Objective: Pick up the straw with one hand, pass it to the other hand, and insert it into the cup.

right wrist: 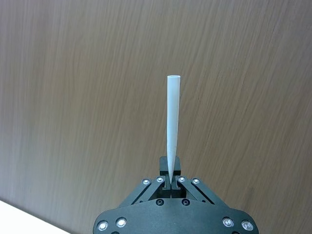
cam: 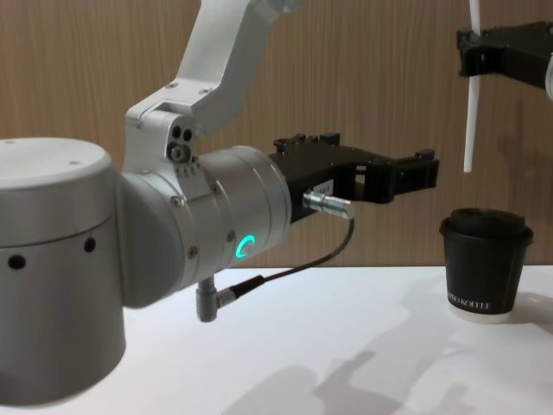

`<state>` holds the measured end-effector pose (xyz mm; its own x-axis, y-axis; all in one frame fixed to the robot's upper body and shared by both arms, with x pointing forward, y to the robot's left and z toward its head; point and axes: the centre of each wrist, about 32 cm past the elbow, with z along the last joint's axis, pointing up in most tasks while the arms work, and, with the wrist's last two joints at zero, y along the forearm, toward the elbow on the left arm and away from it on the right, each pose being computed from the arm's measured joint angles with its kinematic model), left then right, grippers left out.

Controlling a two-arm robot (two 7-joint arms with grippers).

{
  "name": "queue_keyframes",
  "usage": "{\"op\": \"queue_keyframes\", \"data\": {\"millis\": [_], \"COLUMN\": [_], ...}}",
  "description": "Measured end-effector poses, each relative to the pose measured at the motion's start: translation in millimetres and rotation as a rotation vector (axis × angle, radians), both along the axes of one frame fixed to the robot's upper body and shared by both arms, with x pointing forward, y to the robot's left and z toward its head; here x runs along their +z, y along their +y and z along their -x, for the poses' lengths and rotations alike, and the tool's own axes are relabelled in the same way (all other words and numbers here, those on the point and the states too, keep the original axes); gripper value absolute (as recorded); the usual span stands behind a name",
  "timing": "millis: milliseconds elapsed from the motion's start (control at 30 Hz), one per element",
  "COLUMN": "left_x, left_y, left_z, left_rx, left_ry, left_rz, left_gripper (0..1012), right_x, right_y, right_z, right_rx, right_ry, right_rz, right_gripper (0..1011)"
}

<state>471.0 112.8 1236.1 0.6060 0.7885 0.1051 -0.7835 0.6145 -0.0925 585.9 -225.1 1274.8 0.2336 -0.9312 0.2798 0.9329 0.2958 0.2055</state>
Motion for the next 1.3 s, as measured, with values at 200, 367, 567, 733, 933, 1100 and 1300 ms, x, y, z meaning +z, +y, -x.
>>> {"op": "queue_keyframes", "data": {"millis": [200, 367, 567, 733, 933, 1100, 1300], "left_x": [0.0, 0.0, 0.0, 0.0, 0.0, 0.0, 0.0], "left_y": [0.0, 0.0, 0.0, 0.0, 0.0, 0.0, 0.0], "left_z": [0.0, 0.0, 0.0, 0.0, 0.0, 0.0, 0.0], "left_rx": [0.000, 0.000, 0.000, 0.000, 0.000, 0.000, 0.000], "left_ry": [0.000, 0.000, 0.000, 0.000, 0.000, 0.000, 0.000], "left_rz": [0.000, 0.000, 0.000, 0.000, 0.000, 0.000, 0.000], "left_gripper": [1003, 1002, 1003, 1003, 1002, 1003, 1003], "right_x": [-3.8, -6.7, -10.5, -13.3, -17.9, -20.6, -24.1], "right_y": [-2.7, -4.9, -6.9, -7.8, -8.8, -9.1, -9.4], "right_z": [-3.7, -6.0, -8.4, -10.3, -13.3, -15.7, -18.4], "right_rx": [-0.006, -0.011, -0.014, -0.016, -0.018, -0.018, -0.022], "right_ry": [0.014, 0.025, 0.040, 0.049, 0.062, 0.070, 0.083], "right_rz": [0.011, 0.016, 0.020, 0.023, 0.026, 0.029, 0.032], "right_gripper": [6, 6, 6, 6, 6, 6, 6]}}
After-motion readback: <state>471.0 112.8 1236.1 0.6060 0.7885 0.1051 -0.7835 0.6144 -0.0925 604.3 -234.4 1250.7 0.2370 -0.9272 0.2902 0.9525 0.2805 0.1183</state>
